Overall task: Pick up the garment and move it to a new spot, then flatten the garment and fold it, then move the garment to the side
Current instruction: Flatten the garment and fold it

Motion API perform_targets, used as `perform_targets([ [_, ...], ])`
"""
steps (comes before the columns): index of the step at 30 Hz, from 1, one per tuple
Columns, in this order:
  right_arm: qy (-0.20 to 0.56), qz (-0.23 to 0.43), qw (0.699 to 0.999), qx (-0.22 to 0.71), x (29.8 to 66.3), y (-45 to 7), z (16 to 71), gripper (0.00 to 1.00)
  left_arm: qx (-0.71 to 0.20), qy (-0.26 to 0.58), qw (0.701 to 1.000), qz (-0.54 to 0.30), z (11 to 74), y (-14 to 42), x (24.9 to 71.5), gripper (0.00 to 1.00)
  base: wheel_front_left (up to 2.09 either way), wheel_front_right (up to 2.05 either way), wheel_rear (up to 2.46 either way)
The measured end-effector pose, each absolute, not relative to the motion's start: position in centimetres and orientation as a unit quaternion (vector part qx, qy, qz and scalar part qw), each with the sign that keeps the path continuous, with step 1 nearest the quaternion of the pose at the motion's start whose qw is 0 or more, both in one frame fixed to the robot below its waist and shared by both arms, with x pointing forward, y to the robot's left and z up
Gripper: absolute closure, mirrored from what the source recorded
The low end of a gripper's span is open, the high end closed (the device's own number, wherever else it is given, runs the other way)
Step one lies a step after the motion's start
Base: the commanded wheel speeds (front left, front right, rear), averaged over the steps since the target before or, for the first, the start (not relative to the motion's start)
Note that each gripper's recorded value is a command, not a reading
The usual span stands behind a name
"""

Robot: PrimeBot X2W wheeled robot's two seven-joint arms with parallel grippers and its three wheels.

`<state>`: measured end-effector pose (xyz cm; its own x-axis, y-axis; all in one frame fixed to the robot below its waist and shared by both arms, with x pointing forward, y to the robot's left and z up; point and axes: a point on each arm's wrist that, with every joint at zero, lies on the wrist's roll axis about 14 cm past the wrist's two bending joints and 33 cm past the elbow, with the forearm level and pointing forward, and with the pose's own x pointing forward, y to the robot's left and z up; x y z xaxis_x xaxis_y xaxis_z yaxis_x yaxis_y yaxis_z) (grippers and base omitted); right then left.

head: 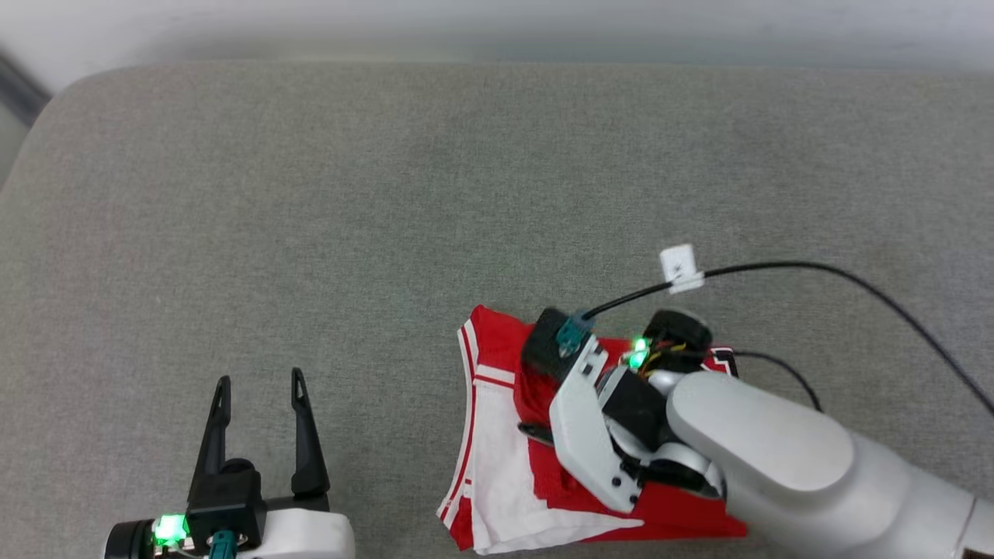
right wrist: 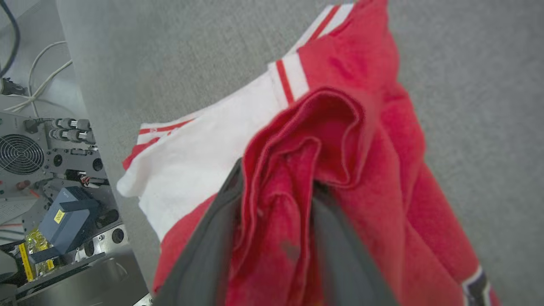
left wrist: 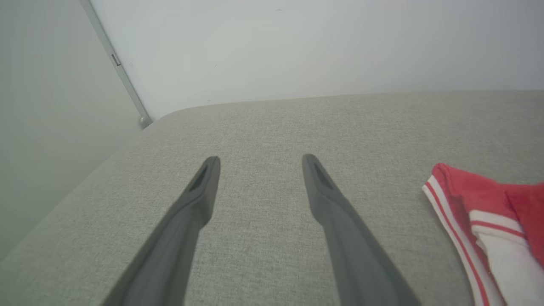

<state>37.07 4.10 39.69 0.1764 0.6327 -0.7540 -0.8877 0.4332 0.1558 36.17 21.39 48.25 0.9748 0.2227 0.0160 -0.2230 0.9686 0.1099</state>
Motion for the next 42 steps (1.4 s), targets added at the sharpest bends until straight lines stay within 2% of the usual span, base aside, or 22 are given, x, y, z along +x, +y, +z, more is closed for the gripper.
perform_targets([
  [5, 0.278, 0.510, 0.805, -0.121, 39.6, 4.4, 44.9, 0.00, 0.054, 0.000, 0.992, 0.114, 48.2, 21.5, 35.7, 0.00, 0.00, 0.00, 0.00],
  [8, 0.196, 0.484, 0.847, -0.105, 42.1, 2.9, 48.4, 0.00, 0.053, -0.006, 0.993, 0.108, 48.5, 21.1, 35.7, 0.00, 0.00, 0.00, 0.00],
  [13, 0.025, 0.391, 0.918, -0.069, 46.8, -2.0, 55.0, 0.00, 0.052, -0.012, 0.993, 0.101, 48.9, 20.7, 35.7, 0.00, 0.00, 0.00, 0.00],
  [17, -0.066, 0.311, 0.945, -0.080, 47.8, -6.6, 56.9, 0.00, 0.052, -0.016, 0.994, 0.099, 49.1, 20.7, 35.6, 0.00, 0.00, 0.00, 0.00],
  [20, -0.095, 0.263, 0.955, -0.097, 47.4, -9.3, 56.7, 0.00, 0.052, -0.018, 0.994, 0.093, 49.2, 20.4, 35.7, 0.00, 0.00, 0.00, 0.00],
  [28, -0.135, 0.138, 0.981, -0.033, 44.2, -14.3, 57.5, 0.00, 0.054, -0.023, 0.995, 0.082, 49.5, 20.1, 35.4, 0.00, 0.00, 0.00, 0.00],
  [33, -0.127, 0.085, 0.988, 0.010, 41.4, -16.3, 56.4, 0.00, 0.053, -0.029, 0.995, 0.076, 49.9, 19.9, 35.2, 0.00, 0.00, 0.00, 0.00],
  [42, -0.088, 0.058, 0.993, 0.050, 36.8, -16.7, 53.6, 0.00, 0.048, -0.030, 0.997, 0.060, 50.0, 19.4, 34.0, 0.00, 0.00, 0.00, 0.00],
])
